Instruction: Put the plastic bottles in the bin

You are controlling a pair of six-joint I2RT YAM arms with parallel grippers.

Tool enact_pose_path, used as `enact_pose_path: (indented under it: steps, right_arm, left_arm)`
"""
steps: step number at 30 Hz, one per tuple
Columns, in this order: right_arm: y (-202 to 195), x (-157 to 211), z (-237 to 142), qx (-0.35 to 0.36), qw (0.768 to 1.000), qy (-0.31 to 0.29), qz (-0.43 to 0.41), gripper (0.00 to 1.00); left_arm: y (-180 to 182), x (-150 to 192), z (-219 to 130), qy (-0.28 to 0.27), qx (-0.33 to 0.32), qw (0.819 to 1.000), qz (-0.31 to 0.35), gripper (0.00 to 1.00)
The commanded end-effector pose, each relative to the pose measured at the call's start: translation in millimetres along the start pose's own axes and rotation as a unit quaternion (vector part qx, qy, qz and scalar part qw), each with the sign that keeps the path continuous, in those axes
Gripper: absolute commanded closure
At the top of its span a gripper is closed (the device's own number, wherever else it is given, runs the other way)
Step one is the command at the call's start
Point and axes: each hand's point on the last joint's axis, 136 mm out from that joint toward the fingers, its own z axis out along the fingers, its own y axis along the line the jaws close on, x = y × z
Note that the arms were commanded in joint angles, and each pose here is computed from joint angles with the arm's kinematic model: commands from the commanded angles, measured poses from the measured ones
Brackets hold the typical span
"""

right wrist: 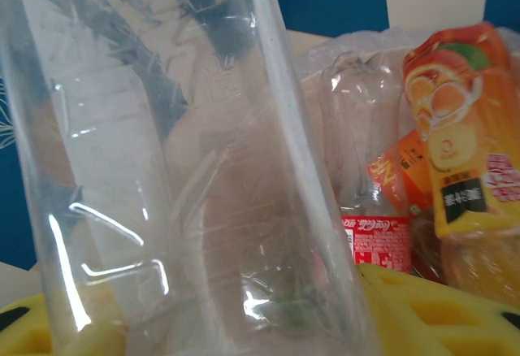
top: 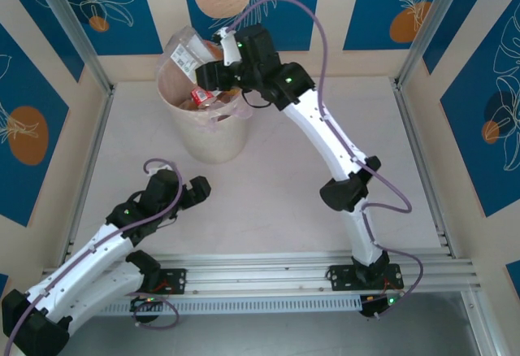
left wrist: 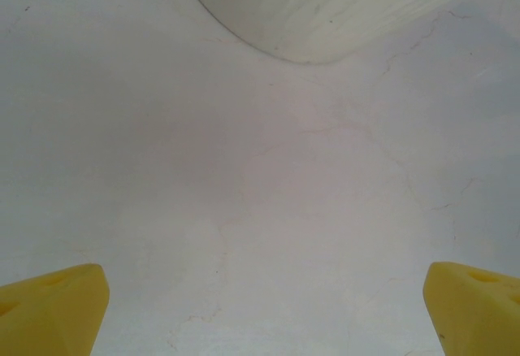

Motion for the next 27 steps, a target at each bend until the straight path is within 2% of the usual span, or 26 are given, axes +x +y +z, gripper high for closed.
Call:
enact_pose_path:
  steps: [1,12,20,27]
  right_arm:
    - [25.0,-26.6,2.5,-0.042,0.997,-0.057,-0.009,0.71]
    - [29.2,0.7,57.6,-0.004,0.996,-0.058,-0.071,0.71]
    - [7.2,19.8,82.6,0.034,0.995,-0.04,-0.086,0.71]
    - [-16.2,45.6,91.1,0.087,0.992,0.002,-0.089,0.71]
  left_arm:
    - [4.2,-5.2,-7.5,-0.009,-0.009,1.0,0.003,0.0]
    - [10.9,-0.4,-9.3,-0.01,-0.009,1.0,-0.007,0.0]
    - [9.7,0.1,-9.4,-0.008,-0.006,1.0,-0.007,0.01]
    - [9.4,-1.1,-10.3,-0.011,-0.006,1.0,-0.005,0.0]
